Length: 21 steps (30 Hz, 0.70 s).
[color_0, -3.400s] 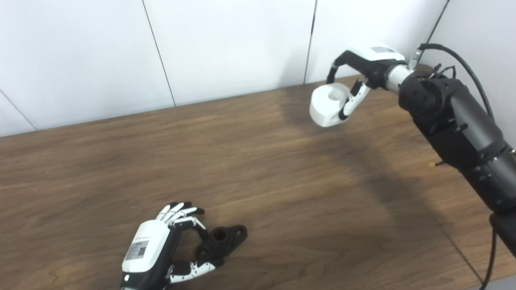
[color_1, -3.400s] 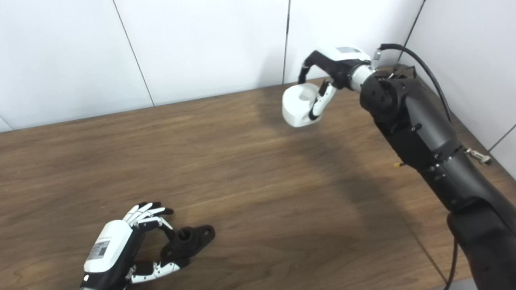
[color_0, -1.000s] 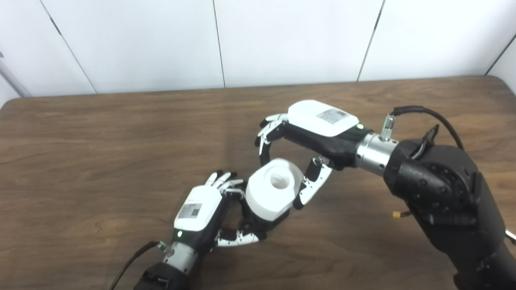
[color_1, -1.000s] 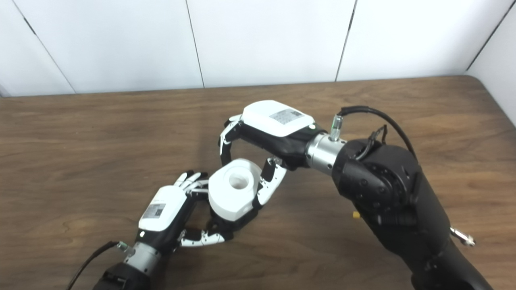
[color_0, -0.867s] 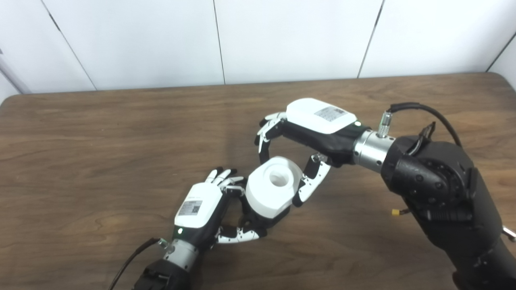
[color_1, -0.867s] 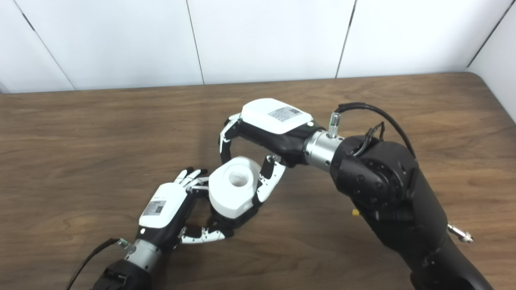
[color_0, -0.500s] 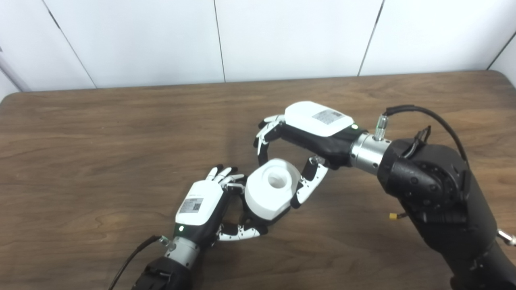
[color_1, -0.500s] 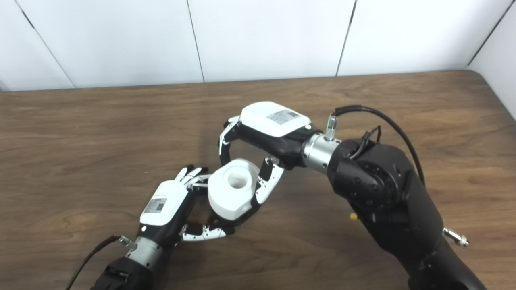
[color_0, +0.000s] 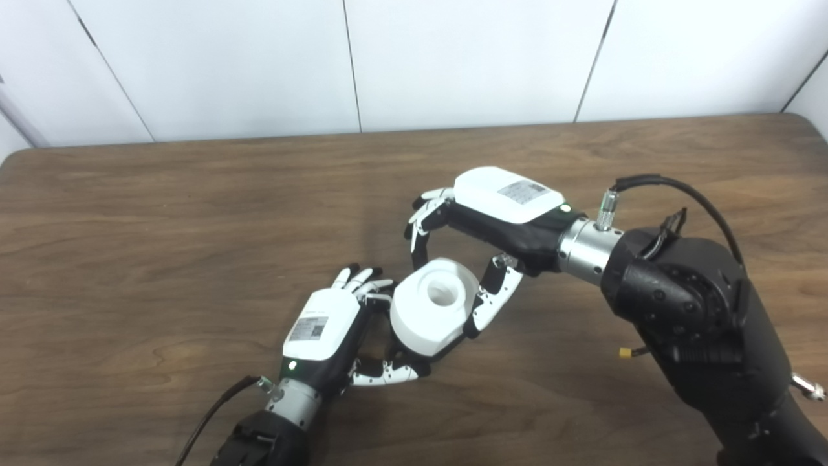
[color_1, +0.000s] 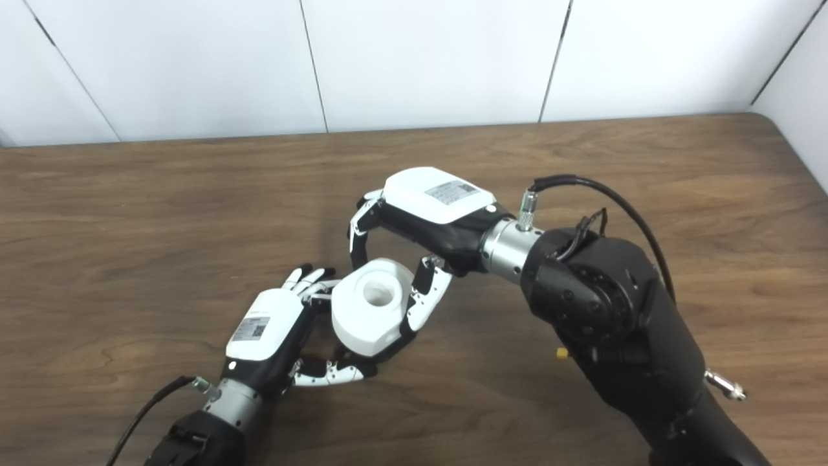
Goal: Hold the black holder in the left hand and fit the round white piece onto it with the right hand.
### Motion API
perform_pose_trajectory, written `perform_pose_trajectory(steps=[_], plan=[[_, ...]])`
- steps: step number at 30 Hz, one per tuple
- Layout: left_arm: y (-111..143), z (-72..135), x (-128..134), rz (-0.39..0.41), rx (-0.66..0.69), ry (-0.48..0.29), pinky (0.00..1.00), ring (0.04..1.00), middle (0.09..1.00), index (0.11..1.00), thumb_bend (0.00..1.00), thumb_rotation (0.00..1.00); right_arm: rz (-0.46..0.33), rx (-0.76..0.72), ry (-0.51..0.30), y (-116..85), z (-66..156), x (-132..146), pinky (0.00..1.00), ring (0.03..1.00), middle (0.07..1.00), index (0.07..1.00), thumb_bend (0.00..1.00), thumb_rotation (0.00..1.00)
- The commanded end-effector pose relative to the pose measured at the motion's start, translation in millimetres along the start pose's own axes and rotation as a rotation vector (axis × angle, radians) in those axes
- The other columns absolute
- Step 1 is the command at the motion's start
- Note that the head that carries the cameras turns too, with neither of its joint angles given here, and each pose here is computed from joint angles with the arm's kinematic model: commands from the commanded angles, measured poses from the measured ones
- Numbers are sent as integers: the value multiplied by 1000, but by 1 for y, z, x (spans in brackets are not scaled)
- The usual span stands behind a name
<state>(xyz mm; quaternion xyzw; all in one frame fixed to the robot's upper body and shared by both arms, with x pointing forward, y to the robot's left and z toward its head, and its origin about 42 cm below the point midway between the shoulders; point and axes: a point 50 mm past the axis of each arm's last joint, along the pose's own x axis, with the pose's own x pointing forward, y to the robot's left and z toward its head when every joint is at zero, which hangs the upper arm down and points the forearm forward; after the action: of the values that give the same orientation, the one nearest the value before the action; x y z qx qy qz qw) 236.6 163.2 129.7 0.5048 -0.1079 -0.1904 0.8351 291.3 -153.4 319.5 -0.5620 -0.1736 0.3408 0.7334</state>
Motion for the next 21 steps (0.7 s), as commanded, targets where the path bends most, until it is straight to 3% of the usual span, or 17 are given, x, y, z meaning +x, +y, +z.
perform_pose_trajectory(steps=[1,21], plan=[[-13,-1,-4,-88,28,22,1000,928,815,487,520,52,-50,-37,-22,-12,6,0,746,893,770,483,525,135],[-9,0,-6,-90,24,21,1000,927,813,487,520,51,-42,-41,-14,-11,6,-1,766,890,770,483,524,133]])
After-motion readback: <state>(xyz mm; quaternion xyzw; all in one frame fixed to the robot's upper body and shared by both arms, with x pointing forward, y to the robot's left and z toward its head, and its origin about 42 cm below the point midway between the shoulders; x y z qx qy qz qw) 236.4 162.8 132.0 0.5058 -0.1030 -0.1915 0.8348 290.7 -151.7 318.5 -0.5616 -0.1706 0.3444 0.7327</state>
